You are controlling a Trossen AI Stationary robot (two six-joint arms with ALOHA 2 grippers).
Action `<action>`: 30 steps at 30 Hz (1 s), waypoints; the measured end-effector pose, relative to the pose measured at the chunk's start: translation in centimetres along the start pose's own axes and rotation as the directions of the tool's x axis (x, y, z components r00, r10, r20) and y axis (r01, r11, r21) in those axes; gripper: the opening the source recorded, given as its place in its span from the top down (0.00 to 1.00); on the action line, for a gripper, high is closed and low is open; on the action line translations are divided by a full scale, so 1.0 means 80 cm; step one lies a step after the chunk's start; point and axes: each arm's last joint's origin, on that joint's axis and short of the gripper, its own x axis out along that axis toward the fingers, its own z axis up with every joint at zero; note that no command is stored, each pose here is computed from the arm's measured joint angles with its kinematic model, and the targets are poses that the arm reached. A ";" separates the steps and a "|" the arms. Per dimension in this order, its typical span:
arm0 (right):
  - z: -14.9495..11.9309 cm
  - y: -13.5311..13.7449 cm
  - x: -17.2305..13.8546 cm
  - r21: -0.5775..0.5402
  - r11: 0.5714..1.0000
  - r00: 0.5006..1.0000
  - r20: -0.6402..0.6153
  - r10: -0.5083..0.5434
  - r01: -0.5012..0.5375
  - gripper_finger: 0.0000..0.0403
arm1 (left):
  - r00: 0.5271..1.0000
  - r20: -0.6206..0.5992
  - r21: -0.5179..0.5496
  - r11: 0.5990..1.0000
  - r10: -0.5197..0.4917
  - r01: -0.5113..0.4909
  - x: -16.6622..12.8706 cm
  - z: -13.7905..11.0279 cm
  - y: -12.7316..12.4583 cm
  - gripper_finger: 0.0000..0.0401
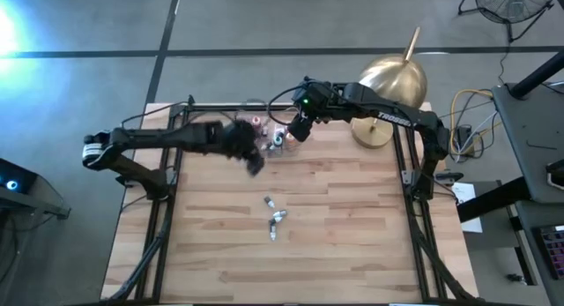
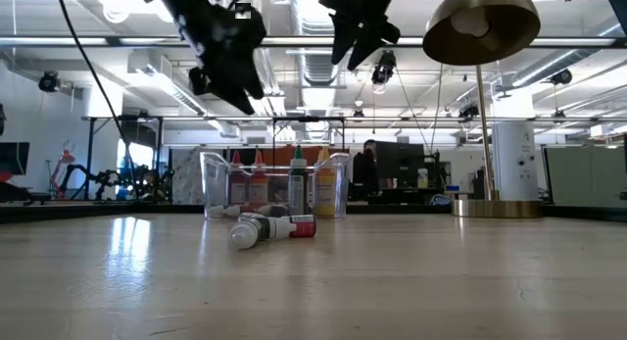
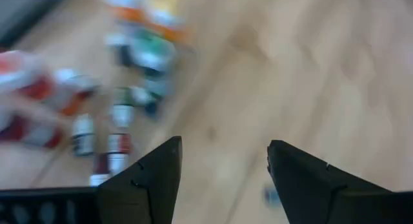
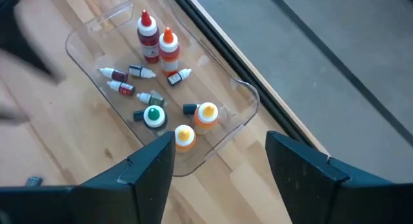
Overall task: Pick & Place food coloring
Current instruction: Put the small blue food coloring bottle into the transparent bin
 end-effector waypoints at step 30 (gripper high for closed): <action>-0.043 0.001 0.035 -0.138 0.990 0.973 -0.220 -0.065 0.035 0.42 | 0.904 -0.328 0.752 0.504 -0.273 0.425 0.146 -0.094 -0.073 0.51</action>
